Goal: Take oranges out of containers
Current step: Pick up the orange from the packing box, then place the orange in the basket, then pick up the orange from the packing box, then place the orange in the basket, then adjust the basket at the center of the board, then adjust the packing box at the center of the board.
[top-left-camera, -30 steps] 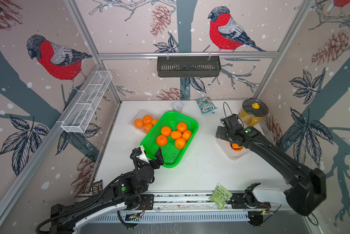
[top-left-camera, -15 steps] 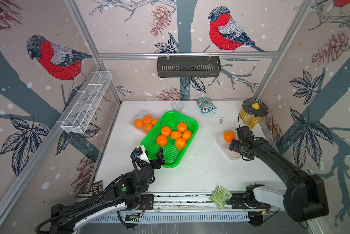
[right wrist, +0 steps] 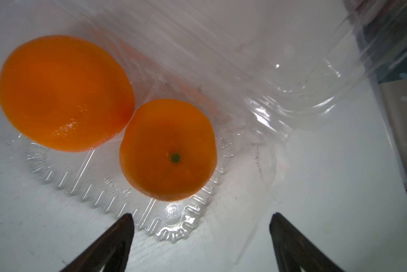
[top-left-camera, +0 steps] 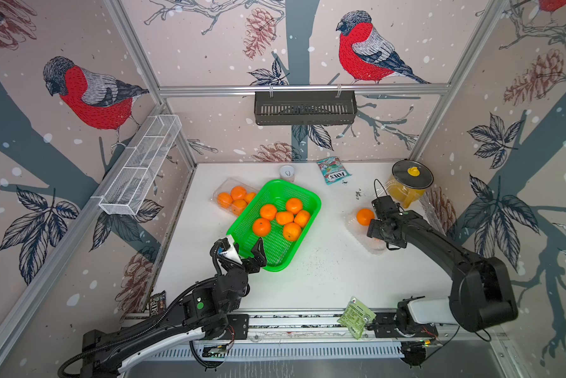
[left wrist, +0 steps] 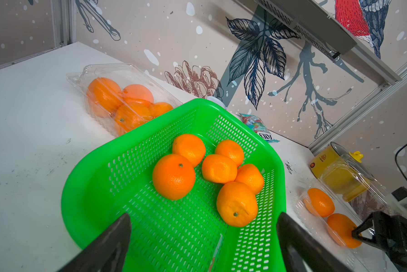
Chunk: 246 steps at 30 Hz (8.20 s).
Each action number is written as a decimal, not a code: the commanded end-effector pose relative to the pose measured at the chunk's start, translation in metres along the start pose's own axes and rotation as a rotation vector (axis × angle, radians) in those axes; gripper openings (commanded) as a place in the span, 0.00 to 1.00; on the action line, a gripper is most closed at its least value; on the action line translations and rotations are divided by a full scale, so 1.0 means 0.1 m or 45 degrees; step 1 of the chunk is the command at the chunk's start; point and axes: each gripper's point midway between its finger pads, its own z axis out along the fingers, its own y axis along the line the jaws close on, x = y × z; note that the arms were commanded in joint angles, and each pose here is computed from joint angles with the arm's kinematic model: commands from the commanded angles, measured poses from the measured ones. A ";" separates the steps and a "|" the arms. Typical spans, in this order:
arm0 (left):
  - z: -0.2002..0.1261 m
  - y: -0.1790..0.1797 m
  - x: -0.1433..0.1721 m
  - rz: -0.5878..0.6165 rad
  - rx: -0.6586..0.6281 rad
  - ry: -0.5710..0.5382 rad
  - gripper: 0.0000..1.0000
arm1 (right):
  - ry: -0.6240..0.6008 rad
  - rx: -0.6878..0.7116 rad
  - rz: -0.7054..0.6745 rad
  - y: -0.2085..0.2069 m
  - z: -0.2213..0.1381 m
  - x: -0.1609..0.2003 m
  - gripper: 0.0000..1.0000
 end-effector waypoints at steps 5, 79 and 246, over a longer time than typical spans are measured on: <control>0.03 -0.02 0.00 -0.014 -0.011 -0.011 0.95 | -0.085 -0.033 -0.048 0.09 -0.21 -0.20 0.93; -0.03 0.11 -0.05 0.047 -0.071 0.016 0.96 | -0.291 -0.513 0.025 1.22 -1.00 -0.60 1.00; 3.37 2.62 -1.20 -0.384 -0.731 0.587 0.52 | -0.694 -1.063 -0.504 1.36 -2.14 0.03 1.00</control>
